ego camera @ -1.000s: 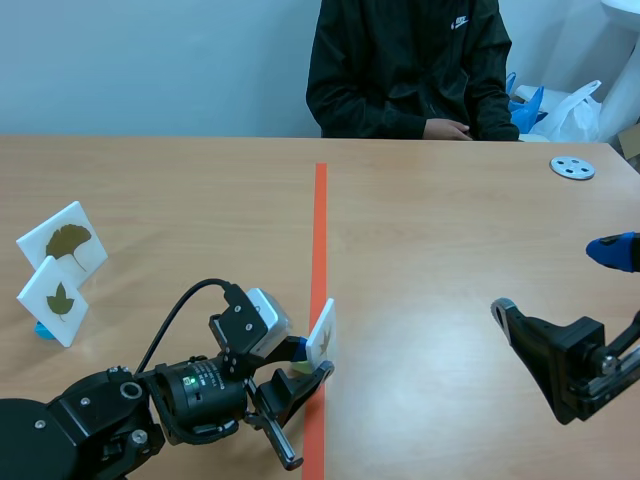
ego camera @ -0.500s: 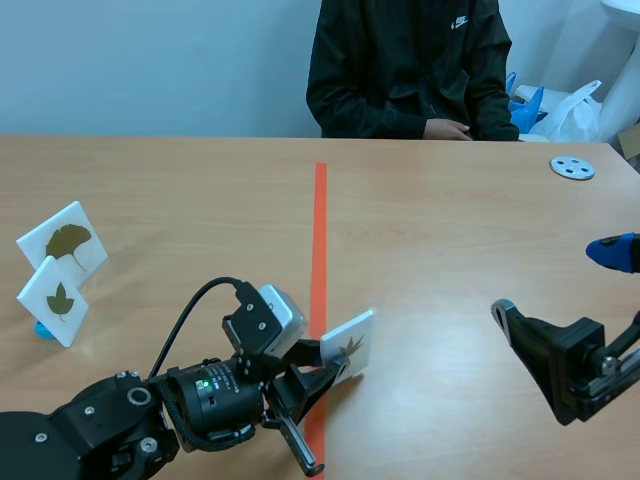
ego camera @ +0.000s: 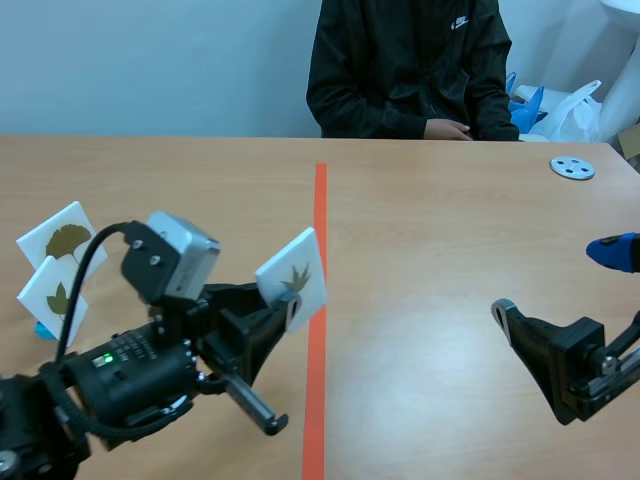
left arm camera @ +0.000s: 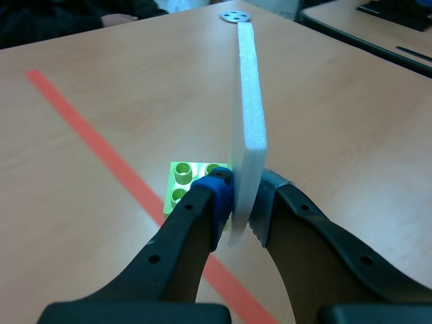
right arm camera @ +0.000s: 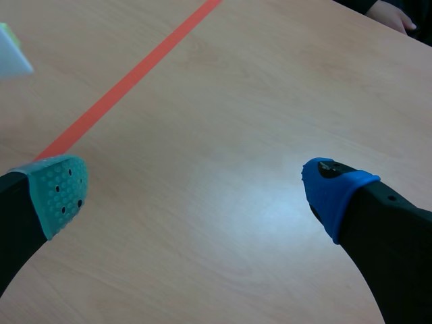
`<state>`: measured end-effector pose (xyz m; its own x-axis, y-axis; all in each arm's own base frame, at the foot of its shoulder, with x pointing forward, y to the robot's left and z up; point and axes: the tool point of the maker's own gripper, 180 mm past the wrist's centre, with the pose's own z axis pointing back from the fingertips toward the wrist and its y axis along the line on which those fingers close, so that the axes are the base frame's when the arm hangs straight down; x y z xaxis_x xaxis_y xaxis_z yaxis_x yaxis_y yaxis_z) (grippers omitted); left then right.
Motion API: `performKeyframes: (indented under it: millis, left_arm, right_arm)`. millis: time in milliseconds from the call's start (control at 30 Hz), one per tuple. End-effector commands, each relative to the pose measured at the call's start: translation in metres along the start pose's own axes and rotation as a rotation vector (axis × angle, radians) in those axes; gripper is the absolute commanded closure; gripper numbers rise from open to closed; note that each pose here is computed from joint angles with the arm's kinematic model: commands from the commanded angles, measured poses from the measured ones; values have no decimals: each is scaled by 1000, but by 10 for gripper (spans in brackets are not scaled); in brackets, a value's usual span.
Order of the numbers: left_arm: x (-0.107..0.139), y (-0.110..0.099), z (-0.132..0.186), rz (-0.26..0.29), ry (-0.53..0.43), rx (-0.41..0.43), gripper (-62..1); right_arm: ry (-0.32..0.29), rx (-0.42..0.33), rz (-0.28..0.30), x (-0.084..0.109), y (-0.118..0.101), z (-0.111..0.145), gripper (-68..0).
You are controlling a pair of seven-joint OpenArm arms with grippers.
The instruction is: Sort the leaf by its shape. The table is split by an orange tape line. A compound leaf with several leaflets goes to the left side, a simple leaf with one blade goes to the right side. Return to the home posture when a red brick is placed on the table.
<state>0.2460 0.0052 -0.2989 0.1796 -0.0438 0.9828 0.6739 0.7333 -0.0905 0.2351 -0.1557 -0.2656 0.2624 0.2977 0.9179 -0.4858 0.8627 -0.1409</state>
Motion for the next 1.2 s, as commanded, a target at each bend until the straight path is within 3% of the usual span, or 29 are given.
performKeyframes:
  millis: [0, 200, 667, 967, 1167]
  left_arm:
    - [-3, 7, 9, 25, 2, 33, -44]
    - [-10, 33, 44, 109, 18, 162, -44]
    - [-11, 97, 88, 55, 41, 392, -44]
    - [-37, 129, 106, 64, 94, 529, -44]
    - [-50, 156, 114, 76, 80, 648, -44]
  right_arm:
    - [-31, -10, 10, 10, -6, -1, -679]
    - [-31, -10, 10, 10, -6, -1, -679]
    - [-23, -10, 10, 8, -6, -1, -679]
    - [-29, -11, 12, 10, -7, -2, -679]
    - [-30, -12, 13, 10, -7, -2, -679]
